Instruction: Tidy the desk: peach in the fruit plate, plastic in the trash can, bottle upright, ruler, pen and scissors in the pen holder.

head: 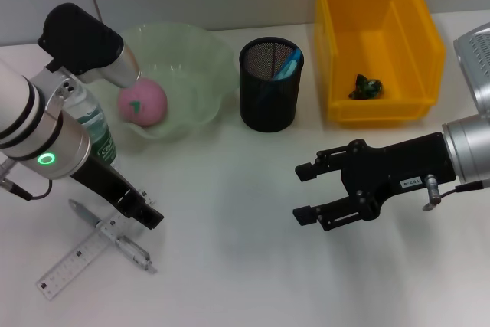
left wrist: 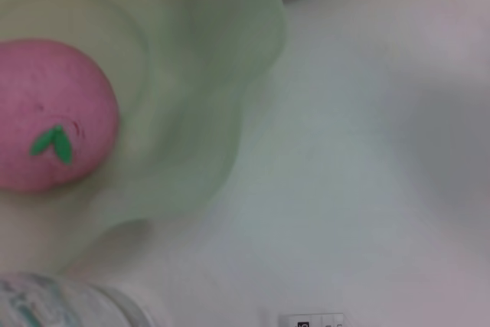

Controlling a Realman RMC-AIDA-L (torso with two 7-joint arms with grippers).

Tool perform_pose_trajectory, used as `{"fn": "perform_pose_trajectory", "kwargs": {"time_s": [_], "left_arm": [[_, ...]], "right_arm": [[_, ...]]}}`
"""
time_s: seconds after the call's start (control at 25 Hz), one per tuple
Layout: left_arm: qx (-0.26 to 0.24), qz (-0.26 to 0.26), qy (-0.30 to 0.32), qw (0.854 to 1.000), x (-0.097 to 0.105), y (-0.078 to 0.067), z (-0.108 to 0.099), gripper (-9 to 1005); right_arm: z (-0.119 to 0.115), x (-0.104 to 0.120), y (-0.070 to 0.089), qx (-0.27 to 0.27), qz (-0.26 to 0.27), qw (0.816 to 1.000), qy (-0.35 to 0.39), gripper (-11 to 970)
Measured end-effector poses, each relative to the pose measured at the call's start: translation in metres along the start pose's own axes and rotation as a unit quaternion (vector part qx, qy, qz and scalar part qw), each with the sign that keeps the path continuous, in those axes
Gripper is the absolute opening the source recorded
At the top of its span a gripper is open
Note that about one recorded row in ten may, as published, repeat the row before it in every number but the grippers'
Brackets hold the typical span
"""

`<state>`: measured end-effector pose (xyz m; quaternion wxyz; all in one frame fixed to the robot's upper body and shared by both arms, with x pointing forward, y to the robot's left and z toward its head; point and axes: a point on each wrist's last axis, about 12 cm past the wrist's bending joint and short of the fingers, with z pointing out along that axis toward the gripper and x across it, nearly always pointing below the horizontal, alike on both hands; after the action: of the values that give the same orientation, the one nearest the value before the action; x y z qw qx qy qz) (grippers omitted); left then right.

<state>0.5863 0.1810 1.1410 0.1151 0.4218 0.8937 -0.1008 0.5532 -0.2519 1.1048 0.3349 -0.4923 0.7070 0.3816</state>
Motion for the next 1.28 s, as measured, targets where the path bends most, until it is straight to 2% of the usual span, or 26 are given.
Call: {"fn": "perform_pose_trajectory", "kwargs": {"time_s": [0.92, 1.12, 1.28], "left_arm": [[-0.01, 0.025, 0.014, 1.0, 0.002, 0.001, 0.015, 763], [-0.012, 0.028, 0.012, 0.999, 0.001, 0.001, 0.015, 550], [-0.015, 0.036, 0.013, 0.999, 0.001, 0.0, 0.017, 555]], "right_arm": [[0.004, -0.001, 0.0, 0.003, 0.001, 1.0, -0.004, 750], [0.004, -0.001, 0.0, 0.003, 0.003, 1.0, -0.004, 750], [0.004, -0.001, 0.0, 0.003, 0.006, 1.0, -0.004, 750]]}}
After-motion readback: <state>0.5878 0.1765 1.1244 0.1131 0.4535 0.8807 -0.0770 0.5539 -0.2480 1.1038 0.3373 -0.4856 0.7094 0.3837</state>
